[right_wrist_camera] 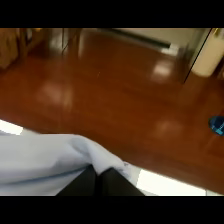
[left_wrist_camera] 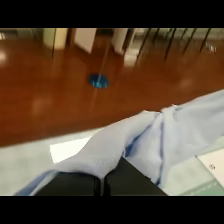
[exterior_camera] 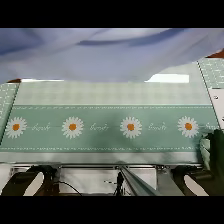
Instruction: Fold the shirts.
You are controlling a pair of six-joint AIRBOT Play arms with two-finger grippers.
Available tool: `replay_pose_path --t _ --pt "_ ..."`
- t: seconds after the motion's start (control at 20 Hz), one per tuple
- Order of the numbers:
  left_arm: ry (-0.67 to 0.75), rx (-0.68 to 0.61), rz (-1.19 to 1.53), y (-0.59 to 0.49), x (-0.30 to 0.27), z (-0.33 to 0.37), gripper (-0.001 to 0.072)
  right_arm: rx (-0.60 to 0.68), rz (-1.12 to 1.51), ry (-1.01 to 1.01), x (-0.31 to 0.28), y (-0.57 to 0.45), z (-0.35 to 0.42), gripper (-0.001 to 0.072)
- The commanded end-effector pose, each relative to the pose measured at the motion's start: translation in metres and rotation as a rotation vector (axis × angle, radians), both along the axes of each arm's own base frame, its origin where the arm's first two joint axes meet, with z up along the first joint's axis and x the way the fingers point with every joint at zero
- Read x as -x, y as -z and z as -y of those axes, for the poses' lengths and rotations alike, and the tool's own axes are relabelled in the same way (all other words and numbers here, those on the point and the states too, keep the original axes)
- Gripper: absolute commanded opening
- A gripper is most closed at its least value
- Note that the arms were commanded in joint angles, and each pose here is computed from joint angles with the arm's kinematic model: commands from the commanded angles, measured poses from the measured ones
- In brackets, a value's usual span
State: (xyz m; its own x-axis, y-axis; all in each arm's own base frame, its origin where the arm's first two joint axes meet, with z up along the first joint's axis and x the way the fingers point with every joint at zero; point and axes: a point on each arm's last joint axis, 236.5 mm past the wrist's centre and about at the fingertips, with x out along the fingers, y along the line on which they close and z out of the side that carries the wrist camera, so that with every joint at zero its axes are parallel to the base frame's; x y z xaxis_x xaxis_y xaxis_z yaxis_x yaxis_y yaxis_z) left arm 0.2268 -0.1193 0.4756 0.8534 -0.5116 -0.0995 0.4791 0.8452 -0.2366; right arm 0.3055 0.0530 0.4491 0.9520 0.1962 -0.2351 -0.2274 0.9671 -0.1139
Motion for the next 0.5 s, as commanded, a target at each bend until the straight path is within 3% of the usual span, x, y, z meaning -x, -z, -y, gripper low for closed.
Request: replay_pose_path --t 0.0,0.3,0.45 --pt "0.002 0.034 0.041 -0.024 0.059 0.005 0.0023 -0.031 0.223 0.095 0.087 -0.068 0.029 0.0027" --pt "0.092 0.135 -0.08 -0.005 0.143 0.031 0.0023 0.003 0.088 0.147 0.142 -0.036 0.046 0.0027" --pt "0.089 0.059 -0.295 0.047 0.149 0.029 0.0023 0.08 -0.201 0.126 0.13 0.027 0.044 0.0027"
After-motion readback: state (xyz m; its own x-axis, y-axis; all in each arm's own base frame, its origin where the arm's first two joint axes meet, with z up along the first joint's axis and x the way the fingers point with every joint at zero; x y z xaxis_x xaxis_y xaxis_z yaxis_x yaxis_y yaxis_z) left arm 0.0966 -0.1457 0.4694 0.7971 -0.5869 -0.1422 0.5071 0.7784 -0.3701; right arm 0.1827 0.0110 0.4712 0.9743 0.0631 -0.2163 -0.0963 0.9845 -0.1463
